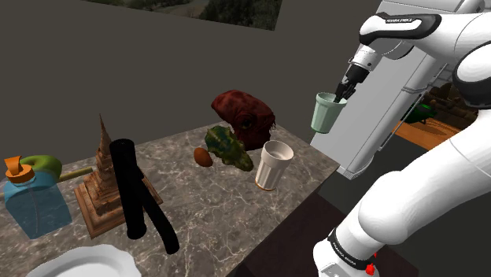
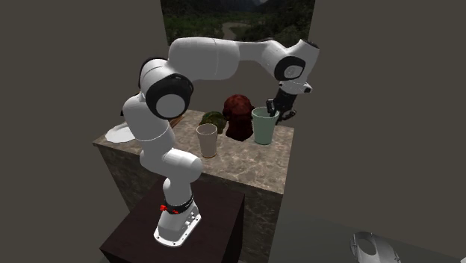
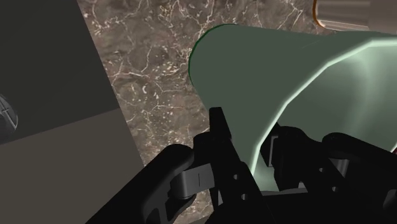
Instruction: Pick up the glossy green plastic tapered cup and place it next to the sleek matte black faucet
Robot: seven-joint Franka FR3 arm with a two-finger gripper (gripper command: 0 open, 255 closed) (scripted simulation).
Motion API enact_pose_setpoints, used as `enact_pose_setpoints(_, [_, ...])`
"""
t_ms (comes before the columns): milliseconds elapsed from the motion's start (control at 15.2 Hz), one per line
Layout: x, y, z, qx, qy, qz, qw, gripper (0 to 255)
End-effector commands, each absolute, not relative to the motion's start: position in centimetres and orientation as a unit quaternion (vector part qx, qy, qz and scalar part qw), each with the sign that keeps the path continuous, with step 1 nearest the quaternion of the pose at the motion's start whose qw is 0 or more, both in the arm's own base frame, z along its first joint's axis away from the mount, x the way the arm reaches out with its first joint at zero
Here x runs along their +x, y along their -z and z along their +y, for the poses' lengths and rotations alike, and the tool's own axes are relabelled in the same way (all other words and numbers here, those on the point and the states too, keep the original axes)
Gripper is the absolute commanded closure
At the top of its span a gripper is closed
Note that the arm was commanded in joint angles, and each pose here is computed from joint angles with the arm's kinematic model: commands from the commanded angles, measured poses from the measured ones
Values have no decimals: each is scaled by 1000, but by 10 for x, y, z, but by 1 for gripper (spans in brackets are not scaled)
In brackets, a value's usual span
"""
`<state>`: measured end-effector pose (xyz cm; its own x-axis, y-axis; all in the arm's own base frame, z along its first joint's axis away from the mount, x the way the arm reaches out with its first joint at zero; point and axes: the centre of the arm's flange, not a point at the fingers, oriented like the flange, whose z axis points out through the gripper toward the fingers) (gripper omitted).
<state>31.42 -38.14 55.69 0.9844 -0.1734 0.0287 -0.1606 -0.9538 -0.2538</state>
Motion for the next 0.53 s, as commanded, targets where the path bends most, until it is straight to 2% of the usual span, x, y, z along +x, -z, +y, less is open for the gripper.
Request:
enact_pose_setpoints(0, [314,-567,-382,-988,25,84,126,255])
enact_pose_setpoints(462, [314,-604,-382,-988,25,84,126,255])
